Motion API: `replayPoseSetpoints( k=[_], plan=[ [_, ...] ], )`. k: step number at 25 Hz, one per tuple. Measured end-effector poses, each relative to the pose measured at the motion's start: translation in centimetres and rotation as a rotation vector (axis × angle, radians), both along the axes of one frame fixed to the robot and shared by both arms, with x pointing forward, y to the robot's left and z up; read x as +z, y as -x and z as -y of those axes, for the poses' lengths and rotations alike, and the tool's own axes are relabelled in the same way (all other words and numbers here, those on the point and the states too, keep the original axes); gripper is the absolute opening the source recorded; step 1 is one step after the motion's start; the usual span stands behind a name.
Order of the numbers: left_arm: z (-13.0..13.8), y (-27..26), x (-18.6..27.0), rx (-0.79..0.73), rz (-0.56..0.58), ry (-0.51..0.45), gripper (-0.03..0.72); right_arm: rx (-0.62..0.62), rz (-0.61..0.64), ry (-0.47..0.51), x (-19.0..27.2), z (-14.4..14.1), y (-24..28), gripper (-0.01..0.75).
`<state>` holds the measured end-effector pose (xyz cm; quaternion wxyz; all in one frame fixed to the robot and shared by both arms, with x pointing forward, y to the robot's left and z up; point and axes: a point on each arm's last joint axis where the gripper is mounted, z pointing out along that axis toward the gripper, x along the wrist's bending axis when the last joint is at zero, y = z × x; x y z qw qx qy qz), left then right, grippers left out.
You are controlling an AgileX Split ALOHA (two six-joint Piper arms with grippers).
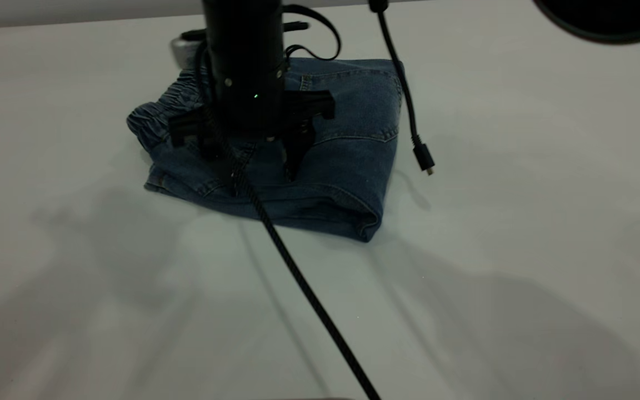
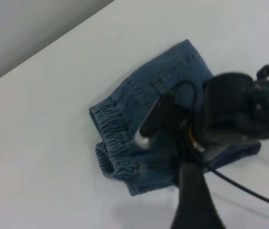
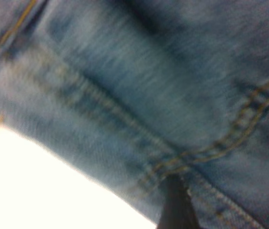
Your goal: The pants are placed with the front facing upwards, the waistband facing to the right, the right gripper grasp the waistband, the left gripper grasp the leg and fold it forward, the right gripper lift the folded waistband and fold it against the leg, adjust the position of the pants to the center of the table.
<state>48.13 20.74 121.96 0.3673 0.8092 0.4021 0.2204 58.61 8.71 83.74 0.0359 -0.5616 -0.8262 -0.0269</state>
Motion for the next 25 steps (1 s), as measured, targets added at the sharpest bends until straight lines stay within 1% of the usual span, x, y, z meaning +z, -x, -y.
replayPoseSetpoints(
  k=[6,11,14,18,21,23,25],
  plan=[
    [0.0,0.0,0.0,0.000,0.000,0.000,0.410,0.112,0.007,0.004,0.0,-1.0,1.2,0.471],
    [0.0,0.0,0.0,0.000,0.002,-0.004,0.410,0.140,0.004,-0.004,0.2,-1.3,1.5,0.471],
    [-0.1,0.0,0.0,0.002,0.004,-0.011,0.410,0.140,0.014,-0.030,1.8,-1.4,1.5,0.471],
    [-0.1,0.0,0.0,0.002,0.004,-0.012,0.410,0.134,0.075,-0.101,6.1,-1.9,1.2,0.471],
    [-0.1,0.0,0.0,0.003,0.007,-0.011,0.410,0.061,0.097,-0.137,7.7,-2.2,1.0,0.471],
    [-0.1,0.0,0.0,0.003,0.007,-0.012,0.410,-0.026,0.090,-0.148,7.8,-2.2,0.9,0.471],
    [-0.1,0.0,0.0,0.003,0.007,-0.012,0.410,-0.155,0.087,-0.169,7.6,-2.1,0.3,0.471]
  ],
)
